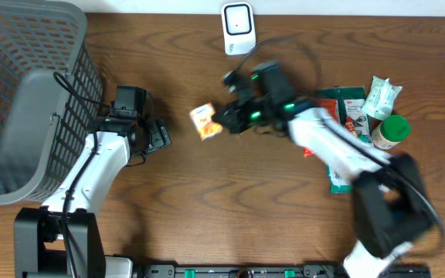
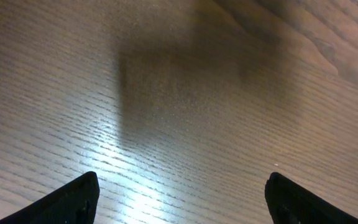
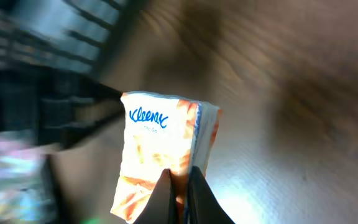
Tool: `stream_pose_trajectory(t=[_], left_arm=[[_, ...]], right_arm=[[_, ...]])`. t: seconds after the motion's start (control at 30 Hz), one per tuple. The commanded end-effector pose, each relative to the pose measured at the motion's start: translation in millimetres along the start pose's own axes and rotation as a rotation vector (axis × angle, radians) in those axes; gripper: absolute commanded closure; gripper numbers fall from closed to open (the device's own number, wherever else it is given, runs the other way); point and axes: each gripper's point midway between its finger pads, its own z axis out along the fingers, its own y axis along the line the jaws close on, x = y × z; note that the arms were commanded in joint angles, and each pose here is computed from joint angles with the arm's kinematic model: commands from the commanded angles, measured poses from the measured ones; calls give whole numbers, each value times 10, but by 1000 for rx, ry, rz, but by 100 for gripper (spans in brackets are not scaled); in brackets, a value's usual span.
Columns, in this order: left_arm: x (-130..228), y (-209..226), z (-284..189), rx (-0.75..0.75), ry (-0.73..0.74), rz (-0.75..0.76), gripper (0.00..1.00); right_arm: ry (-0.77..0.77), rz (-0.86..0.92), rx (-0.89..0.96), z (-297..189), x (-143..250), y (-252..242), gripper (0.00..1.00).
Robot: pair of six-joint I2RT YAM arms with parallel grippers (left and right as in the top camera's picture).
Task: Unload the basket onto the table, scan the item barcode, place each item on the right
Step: 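Grasp the orange Kleenex pack with the right gripper and lift it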
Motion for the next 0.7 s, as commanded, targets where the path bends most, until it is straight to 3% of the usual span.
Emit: stream_pose_trajectory(t=[0.0, 0.33, 0.67], left_arm=[[46, 52, 46, -22, 16, 5, 14], [46, 52, 46, -22, 16, 4, 14], [46, 52, 46, -22, 16, 5, 14]], right_arm=[[-15, 38, -273, -557, -131, 486, 99], [39, 147, -674, -1212, -73, 821, 99], [34, 175, -671, -1254, -59, 776, 99]])
